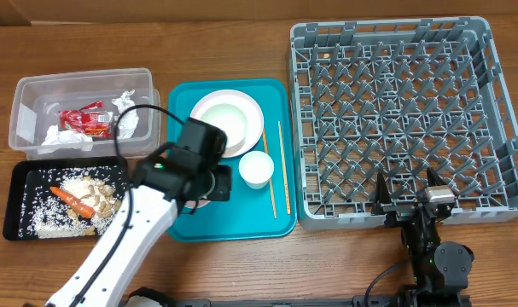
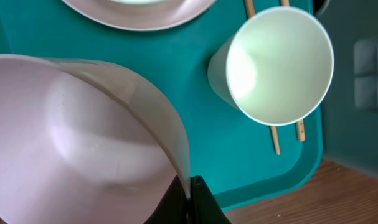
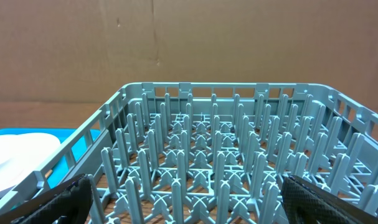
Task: Sort waste into correct bins and load items into the dishwasher
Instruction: 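Carry the emptied bowl right back toward the teal tray, then lower the pink bowl onto the teal tray and open the left gripper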
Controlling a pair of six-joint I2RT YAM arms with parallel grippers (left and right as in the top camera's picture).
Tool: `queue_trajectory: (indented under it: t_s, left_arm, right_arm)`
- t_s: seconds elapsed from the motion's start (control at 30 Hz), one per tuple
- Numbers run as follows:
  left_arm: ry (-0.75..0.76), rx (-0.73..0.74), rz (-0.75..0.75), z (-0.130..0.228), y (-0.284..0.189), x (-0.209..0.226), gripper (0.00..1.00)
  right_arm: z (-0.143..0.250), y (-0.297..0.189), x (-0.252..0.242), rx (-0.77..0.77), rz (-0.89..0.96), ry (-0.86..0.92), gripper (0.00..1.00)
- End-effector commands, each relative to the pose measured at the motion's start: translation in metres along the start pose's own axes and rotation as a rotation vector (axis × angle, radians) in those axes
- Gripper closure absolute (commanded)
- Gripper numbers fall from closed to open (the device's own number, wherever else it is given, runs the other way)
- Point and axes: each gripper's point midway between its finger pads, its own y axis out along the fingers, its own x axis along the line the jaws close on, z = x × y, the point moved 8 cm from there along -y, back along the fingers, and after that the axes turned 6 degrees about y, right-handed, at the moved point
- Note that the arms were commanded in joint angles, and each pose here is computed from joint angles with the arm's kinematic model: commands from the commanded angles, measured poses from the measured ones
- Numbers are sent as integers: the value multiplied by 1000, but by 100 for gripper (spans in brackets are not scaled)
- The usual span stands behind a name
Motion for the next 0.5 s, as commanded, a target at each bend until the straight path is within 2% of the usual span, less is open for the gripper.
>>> queue_trajectory:
  t_s: [0.0,0.37,0.47]
  left_arm:
    - [-14,12,-57,-5,7,-5,96]
    - [-12,166,-80,-1,50,-7,95]
    - [-13,187,-84,0,56,-7,89]
  right_arm:
    - [2,0,-1,-5,3,4,0]
    - [2,0,-1,-5,3,4,0]
    - [2,0,-1,-5,3,4,0]
